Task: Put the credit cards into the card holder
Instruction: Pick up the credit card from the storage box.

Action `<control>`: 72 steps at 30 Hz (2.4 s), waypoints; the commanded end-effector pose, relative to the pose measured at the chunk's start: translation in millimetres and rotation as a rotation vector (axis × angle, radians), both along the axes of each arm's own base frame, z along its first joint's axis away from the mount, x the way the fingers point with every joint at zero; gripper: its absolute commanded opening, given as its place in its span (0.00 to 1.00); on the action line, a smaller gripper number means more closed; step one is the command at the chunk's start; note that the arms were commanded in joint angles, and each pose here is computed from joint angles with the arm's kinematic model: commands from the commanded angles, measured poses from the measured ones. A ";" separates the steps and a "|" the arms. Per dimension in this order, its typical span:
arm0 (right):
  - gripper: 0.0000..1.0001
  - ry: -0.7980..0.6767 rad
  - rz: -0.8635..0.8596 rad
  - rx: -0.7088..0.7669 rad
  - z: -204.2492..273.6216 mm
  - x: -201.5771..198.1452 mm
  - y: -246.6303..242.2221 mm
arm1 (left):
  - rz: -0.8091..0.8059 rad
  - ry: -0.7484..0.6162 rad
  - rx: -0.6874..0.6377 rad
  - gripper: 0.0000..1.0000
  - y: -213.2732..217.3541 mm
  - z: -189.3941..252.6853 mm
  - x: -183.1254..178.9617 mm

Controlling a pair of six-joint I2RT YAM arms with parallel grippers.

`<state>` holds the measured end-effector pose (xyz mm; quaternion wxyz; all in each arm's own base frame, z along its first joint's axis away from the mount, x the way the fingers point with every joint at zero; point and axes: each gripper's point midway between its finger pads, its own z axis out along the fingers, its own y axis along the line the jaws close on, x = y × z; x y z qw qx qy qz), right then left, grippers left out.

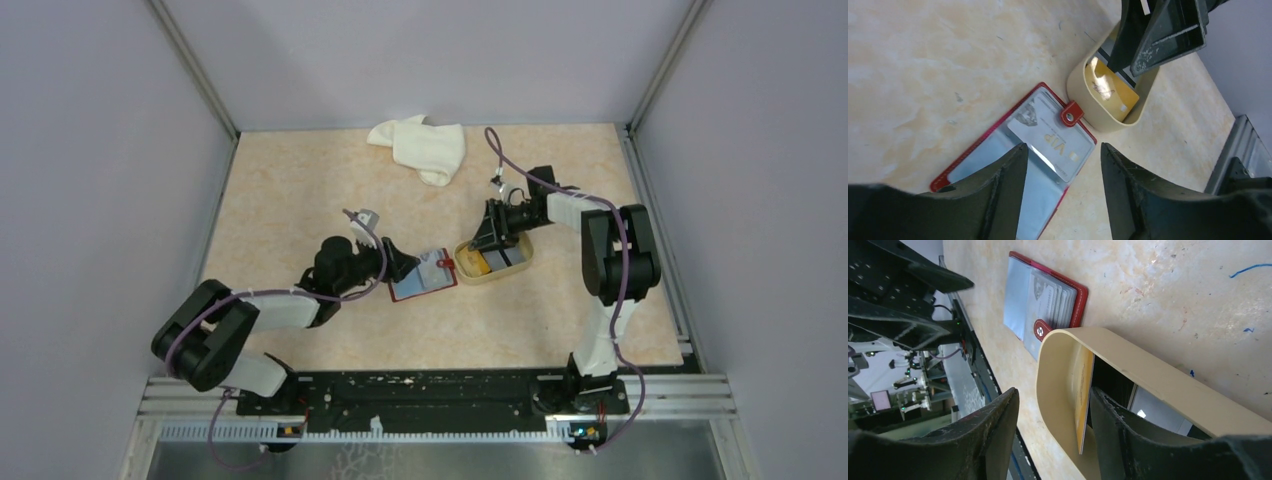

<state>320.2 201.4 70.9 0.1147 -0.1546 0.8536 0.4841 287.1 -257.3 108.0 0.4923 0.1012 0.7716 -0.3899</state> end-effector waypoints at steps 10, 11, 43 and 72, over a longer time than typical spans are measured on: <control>0.35 0.024 0.032 0.044 4.4 -4.8 4.7 | -0.167 0.149 -0.069 0.50 -67.3 -12.1 -10.7; 0.35 0.022 0.036 0.030 1.9 -5.1 4.1 | -0.172 0.155 -0.070 0.50 -70.4 -13.9 -10.1; 0.40 -0.027 0.125 -0.029 -4.2 -8.7 10.8 | 0.151 -0.169 0.189 0.99 24.3 27.8 3.6; 0.04 -0.136 -0.045 -0.137 11.5 26.7 -41.6 | 0.161 -0.151 0.159 0.99 33.0 22.2 -7.4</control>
